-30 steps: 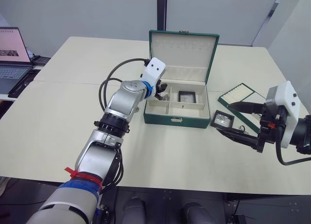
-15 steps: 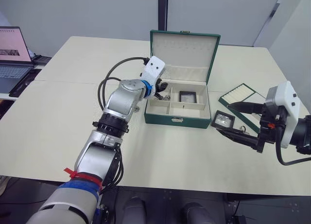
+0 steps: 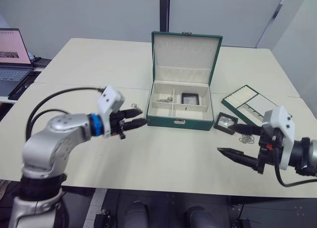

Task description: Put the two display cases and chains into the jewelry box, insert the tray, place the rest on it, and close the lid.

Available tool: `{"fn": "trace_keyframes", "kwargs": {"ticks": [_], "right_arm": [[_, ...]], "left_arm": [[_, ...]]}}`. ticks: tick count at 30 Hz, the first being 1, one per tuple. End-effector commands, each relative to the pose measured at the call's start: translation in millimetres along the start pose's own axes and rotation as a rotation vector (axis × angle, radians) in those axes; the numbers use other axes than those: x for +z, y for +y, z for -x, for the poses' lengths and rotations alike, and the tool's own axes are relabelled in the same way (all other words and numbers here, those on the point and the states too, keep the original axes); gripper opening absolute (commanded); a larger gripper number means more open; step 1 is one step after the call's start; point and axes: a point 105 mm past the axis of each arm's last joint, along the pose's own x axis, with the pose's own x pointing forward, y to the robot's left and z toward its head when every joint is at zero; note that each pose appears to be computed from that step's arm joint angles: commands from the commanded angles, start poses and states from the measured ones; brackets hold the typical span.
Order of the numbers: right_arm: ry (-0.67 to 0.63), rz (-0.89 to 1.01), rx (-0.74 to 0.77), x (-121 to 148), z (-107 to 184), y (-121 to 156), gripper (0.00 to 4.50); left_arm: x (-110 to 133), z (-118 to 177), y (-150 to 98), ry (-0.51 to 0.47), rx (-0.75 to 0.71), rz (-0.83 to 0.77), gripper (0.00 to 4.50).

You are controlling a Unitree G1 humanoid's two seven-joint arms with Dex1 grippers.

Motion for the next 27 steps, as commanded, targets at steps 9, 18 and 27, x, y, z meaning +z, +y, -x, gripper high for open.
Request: {"fn": "trace_keyframes", "kwargs": {"ticks": [9, 18, 27], "right_arm": [[0.072, -0.078, -0.022, -37, 8, 19, 4.5], [0.083, -0.092, -0.027, -44, 12, 22, 4.5], [0.011, 0.023, -0.002, -11, 4, 17, 4.5]], "left_arm": [[-34, 72, -6, -0.029, 0.12, -0.039, 4.46], [-50, 99, -2, 0.016, 0.132, -0.039, 4.46], [-35, 94, 20, -0.048, 0.29, -0.022, 4.46]]}}
